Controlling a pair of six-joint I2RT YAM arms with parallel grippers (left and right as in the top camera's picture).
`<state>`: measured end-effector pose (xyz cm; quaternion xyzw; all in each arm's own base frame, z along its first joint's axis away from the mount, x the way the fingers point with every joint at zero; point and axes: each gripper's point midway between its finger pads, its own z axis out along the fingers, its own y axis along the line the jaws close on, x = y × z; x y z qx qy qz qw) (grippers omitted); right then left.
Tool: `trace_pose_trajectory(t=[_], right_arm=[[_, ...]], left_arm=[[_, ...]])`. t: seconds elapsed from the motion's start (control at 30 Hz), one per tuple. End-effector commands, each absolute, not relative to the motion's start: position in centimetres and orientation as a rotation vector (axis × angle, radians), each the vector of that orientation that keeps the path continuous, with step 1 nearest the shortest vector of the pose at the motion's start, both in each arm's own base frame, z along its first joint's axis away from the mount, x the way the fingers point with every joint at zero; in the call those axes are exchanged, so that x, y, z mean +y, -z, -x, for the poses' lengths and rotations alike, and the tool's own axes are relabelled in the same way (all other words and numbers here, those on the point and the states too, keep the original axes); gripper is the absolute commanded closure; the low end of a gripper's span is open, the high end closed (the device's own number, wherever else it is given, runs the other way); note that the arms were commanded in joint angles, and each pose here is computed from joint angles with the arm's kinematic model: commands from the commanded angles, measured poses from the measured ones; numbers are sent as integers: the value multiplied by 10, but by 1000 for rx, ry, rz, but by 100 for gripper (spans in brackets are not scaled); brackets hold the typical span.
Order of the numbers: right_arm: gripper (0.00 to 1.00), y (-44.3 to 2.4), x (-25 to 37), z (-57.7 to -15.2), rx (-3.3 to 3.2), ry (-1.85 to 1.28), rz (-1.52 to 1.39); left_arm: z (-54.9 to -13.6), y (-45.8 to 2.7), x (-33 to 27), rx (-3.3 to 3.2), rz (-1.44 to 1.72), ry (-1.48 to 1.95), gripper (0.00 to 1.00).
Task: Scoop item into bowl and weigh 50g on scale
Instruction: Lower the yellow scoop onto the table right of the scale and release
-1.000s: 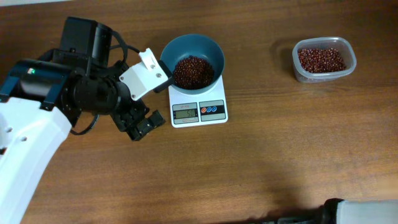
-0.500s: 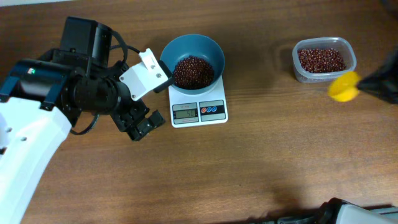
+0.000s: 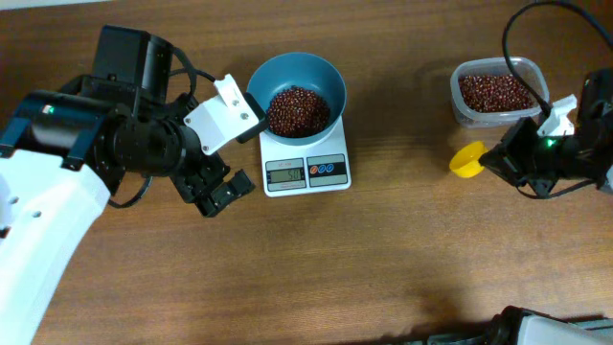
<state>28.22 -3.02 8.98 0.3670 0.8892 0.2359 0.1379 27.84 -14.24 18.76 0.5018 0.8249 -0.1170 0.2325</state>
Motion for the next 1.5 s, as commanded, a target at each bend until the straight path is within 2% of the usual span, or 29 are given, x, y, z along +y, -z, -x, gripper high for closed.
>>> trace_pose_trajectory(t=[0.0, 0.07, 0.1, 0.2, 0.37, 0.53, 0.77, 0.9, 0.97, 1.03, 1.17, 1.23, 1.37, 1.47], right_arm=[[94, -85, -36, -278, 2582, -624, -1057], [89, -83, -34, -276, 2588, -633, -1051], [78, -83, -34, -275, 2590, -632, -1053], [77, -82, -33, -273, 2598, -634, -1060], [54, -74, -32, -250, 2688, -580, -1138], [43, -66, -40, -232, 2748, -457, -1193], [1, -67, -41, -233, 2743, -454, -1189], [1, -66, -40, -233, 2746, -455, -1189], [1, -63, -50, -226, 2760, -351, -1219], [1, -57, -68, -194, 2700, -99, -1591], [1, -60, -88, -186, 2671, 95, -1613], [1, -71, -91, -197, 2637, 78, -1597], [1, -135, -89, -236, 2561, -88, -1469], [1, -218, -69, -281, 2468, -328, -1075]], left_arm=[[-281, -192, -145, 2260, -1365, 327, 1], [-281, -192, -145, 2260, -1365, 327, 1], [-281, -192, -145, 2260, -1365, 327, 1], [-281, -192, -145, 2260, -1365, 327, 1], [-281, -192, -145, 2260, -1365, 327, 1], [-281, -192, -145, 2260, -1365, 327, 1], [-281, -192, -145, 2260, -1365, 327, 1], [-281, -192, -145, 2260, -1365, 327, 1], [-281, -192, -145, 2260, -1365, 327, 1], [-281, -192, -145, 2260, -1365, 327, 1], [-281, -192, -145, 2260, -1365, 327, 1], [-281, -192, -145, 2260, -1365, 327, 1], [-281, -192, -145, 2260, -1365, 327, 1], [-281, -192, -145, 2260, -1365, 327, 1]])
